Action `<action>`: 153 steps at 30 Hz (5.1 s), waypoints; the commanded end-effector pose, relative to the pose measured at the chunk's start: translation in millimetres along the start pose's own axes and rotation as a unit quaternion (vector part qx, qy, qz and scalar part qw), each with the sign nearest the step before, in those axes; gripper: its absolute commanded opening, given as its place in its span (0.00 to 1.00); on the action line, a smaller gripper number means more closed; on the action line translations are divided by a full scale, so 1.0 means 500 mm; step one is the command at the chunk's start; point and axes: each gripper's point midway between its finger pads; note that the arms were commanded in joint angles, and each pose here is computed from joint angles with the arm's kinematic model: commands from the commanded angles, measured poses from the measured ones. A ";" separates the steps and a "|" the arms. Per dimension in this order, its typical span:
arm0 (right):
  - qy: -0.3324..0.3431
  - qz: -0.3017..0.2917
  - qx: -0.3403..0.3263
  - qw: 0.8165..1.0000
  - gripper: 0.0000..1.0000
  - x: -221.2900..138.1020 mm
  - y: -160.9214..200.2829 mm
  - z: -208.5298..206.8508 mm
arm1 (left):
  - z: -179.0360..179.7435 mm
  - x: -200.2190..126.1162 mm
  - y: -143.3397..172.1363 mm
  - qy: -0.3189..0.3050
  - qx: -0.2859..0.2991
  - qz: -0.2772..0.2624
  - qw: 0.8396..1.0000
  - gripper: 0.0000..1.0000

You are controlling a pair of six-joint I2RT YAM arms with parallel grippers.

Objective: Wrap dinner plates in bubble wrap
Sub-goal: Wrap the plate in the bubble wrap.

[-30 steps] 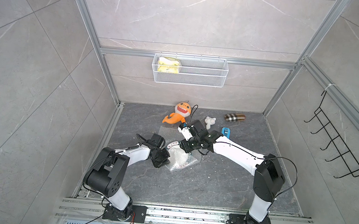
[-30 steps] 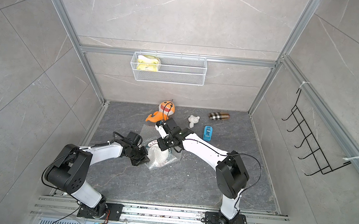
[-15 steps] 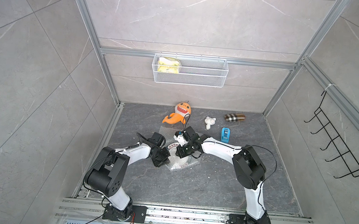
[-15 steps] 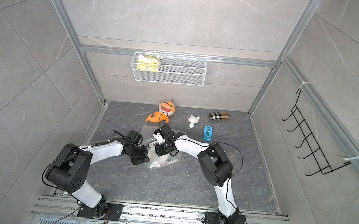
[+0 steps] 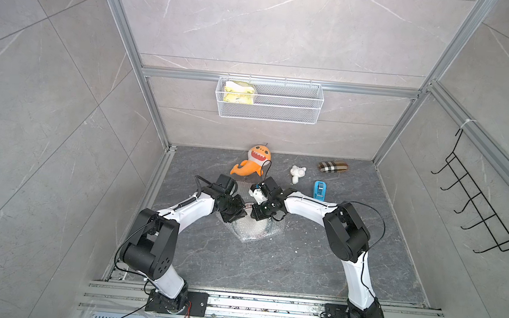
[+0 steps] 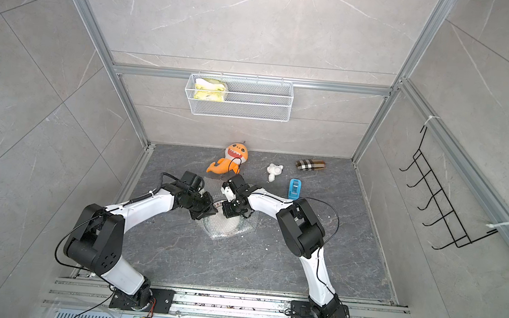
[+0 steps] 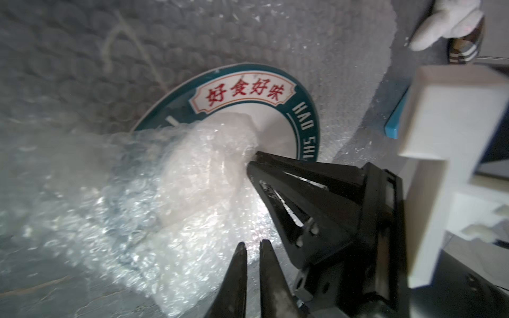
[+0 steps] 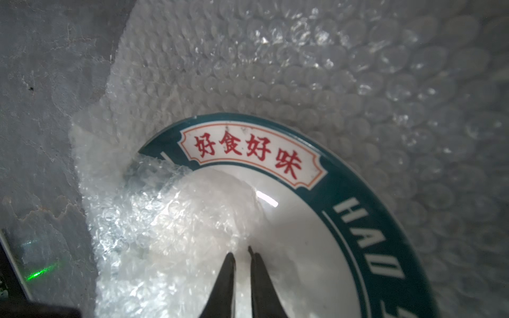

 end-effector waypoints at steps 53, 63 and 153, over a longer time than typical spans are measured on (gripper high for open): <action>-0.156 -0.138 0.276 0.938 0.36 -0.090 -0.180 -0.245 | 0.164 0.119 0.075 -0.079 -0.054 0.054 0.994 0.10; -0.220 -0.138 0.207 0.943 0.18 -0.168 -0.149 -0.112 | 0.169 0.120 0.069 -0.083 -0.054 0.050 0.994 0.11; -0.089 0.070 0.253 0.961 0.08 0.118 0.164 -0.028 | 0.073 -0.053 -0.462 0.062 0.139 -0.166 0.974 0.52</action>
Point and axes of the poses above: each gripper's point midway between its finger pads, its own x axis out along the fingers, its own z axis along the line the jaws close on, y = z × x, and after that the axes turned 8 degrees about x, right-handed
